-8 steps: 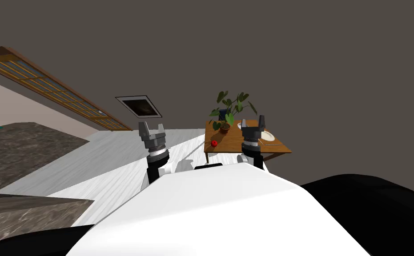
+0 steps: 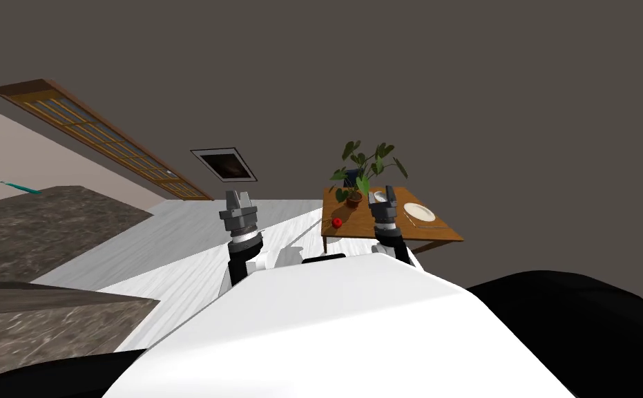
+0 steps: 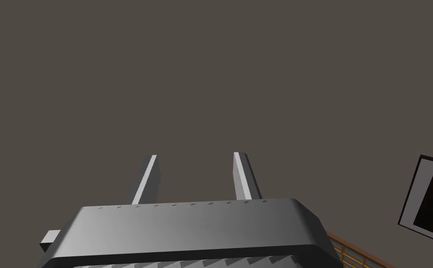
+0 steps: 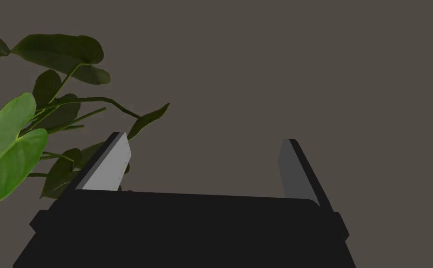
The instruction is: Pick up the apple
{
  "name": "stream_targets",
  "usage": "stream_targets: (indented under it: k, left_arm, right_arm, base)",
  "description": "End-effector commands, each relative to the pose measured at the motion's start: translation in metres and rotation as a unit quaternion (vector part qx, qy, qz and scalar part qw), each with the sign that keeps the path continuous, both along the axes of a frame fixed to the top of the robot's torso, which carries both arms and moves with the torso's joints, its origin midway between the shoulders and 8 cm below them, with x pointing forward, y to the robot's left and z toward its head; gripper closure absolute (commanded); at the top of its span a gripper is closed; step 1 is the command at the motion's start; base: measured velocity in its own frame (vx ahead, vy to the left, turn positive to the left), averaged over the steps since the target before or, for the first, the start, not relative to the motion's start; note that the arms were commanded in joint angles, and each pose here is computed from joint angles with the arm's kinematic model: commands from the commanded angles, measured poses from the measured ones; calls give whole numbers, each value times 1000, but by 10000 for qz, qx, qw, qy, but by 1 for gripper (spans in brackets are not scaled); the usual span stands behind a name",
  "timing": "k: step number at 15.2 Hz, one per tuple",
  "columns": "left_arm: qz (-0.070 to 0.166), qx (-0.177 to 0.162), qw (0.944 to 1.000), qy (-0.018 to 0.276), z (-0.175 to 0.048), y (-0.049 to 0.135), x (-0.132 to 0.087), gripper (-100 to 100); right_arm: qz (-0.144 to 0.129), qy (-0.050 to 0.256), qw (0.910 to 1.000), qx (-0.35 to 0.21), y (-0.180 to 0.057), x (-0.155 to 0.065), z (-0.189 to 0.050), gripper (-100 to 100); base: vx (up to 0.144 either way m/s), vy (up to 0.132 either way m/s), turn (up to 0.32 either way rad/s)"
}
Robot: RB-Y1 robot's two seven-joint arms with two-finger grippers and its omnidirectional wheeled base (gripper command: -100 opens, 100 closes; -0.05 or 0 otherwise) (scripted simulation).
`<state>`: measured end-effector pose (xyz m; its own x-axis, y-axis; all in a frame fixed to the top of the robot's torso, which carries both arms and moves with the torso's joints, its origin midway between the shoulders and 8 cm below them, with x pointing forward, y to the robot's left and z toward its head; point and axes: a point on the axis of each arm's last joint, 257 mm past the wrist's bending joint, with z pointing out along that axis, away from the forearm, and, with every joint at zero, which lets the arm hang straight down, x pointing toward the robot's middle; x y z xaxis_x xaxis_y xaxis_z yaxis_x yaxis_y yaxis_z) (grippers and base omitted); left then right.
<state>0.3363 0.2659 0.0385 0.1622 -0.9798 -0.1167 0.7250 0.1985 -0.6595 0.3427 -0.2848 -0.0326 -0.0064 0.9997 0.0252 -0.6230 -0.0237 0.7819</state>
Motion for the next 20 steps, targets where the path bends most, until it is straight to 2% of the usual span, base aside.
stream_targets:
  k: [1,2,3,4,5,6,7,8,9,10,11,12,13,14,15,17,18,19,20]
  left_arm:
    - [0,0,10000,0,0,0,0,0]
    - [0,0,10000,0,0,0,0,0]
    - [0,0,10000,0,0,0,0,0]
    - [0,0,10000,0,0,0,0,0]
    - [0,0,10000,0,0,0,0,0]
    - [0,0,10000,0,0,0,0,0]
    - [0,0,10000,0,0,0,0,0]
    - [0,0,10000,0,0,0,0,0]
    - [0,0,10000,0,0,0,0,0]
    - [0,0,10000,0,0,0,0,0]
    - [0,0,10000,0,0,0,0,0]
    - [0,0,10000,0,0,0,0,0]
    - [0,0,10000,0,0,0,0,0]
    - [0,0,10000,0,0,0,0,0]
    - [0,0,10000,0,0,0,0,0]
    - [0,0,10000,0,0,0,0,0]
    - [0,0,10000,0,0,0,0,0]
    - [0,0,10000,0,0,0,0,0]
    - [0,0,10000,0,0,0,0,0]
  right_arm:
    - [122,333,9990,-262,8,7,-26,-100]
    - [148,343,9988,-310,9,7,-26,-100]
    - [217,550,9972,-462,12,9,-43,-100]
    - [230,556,9970,-489,13,9,-43,-100]
    - [314,784,9941,-678,16,11,-62,-100]
    - [314,784,9941,-678,16,11,-62,-100]
    - [399,1019,9901,-876,19,12,-81,-100]
    - [399,1025,9900,-878,19,12,-82,-100]
    - [480,1276,9848,-1078,21,11,-104,-100]
    - [484,1278,9846,-1088,21,11,-104,-100]
    - [566,1538,9779,-1297,22,9,-127,-100]
    - [570,1541,9777,-1307,22,9,-127,-100]
    - [661,1768,9701,-1522,23,6,-147,-100]
    - [657,1812,9692,-1535,22,5,-151,-100]
    - [746,2029,9607,-1743,23,0,-171,-100]
    - [743,2089,9589,-1772,21,0,-177,-100]
    - [831,2349,9475,-2006,19,-7,-200,-100]
    - [829,2369,9468,-2015,18,-8,-202,-100]
    - [905,2638,9341,-2229,14,-17,-227,-100]
  base:
    - [9,94,145]
    - [5,88,105]
    - [-3,100,93]
    - [0,91,60]
    - [6,93,87]
    - [5,87,89]
    - [3,87,130]
    - [4,85,106]
    - [11,93,115]
    - [21,90,91]
    - [24,106,126]
    - [19,109,102]
    - [19,117,147]
    - [19,105,105]
    - [20,106,121]
    - [19,87,72]
    - [15,86,109]
    - [20,86,108]
    - [37,95,150]
